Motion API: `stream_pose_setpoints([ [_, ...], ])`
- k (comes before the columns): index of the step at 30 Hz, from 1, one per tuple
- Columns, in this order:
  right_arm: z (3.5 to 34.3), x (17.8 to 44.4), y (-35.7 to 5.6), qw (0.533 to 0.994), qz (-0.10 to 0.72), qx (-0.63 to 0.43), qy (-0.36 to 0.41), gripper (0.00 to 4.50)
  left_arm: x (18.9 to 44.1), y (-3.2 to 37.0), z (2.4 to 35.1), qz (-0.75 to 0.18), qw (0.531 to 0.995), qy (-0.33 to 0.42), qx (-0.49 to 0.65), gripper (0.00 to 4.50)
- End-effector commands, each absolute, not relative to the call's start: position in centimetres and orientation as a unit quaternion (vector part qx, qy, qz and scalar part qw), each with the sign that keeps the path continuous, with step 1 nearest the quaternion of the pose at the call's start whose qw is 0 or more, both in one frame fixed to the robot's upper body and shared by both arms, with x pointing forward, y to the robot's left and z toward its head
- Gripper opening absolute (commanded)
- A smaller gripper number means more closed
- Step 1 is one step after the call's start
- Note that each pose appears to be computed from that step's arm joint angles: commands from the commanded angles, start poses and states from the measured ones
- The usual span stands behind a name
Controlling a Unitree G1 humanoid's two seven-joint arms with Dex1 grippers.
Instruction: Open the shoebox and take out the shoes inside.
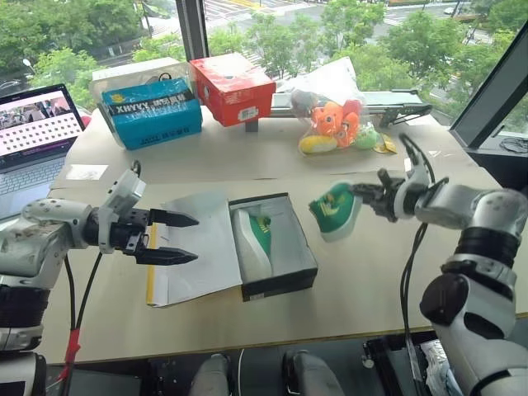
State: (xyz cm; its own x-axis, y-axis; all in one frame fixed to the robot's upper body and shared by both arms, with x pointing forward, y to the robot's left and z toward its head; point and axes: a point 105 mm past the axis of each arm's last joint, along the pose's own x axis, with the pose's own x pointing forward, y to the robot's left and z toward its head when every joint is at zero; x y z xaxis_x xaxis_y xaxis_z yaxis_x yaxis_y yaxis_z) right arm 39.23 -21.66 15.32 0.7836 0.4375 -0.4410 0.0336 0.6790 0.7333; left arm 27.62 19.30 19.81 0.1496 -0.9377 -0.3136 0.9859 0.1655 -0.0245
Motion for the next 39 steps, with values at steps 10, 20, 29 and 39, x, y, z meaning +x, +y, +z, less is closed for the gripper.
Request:
stream_pose_setpoints([
  [10,15.1,40.1,-24.6,0.937,0.088,0.224,0.253,2.45,27.8,19.3,21.1,-0.643,0.751,0.108,0.108,4.5],
  [20,19.4,39.5,-26.6,0.973,0.055,0.026,0.221,4.19,27.7,19.2,20.9,-0.645,0.75,0.108,0.104,4.5],
  [29,28.7,33.0,-13.2,0.93,0.336,-0.046,0.143,4.19,27.7,18.9,20.7,-0.647,0.747,0.111,0.105,4.5],
  [39,21.3,29.7,-5.0,0.87,0.408,-0.18,0.208,4.35,27.7,18.3,20.8,-0.653,0.742,0.111,0.105,4.5],
])
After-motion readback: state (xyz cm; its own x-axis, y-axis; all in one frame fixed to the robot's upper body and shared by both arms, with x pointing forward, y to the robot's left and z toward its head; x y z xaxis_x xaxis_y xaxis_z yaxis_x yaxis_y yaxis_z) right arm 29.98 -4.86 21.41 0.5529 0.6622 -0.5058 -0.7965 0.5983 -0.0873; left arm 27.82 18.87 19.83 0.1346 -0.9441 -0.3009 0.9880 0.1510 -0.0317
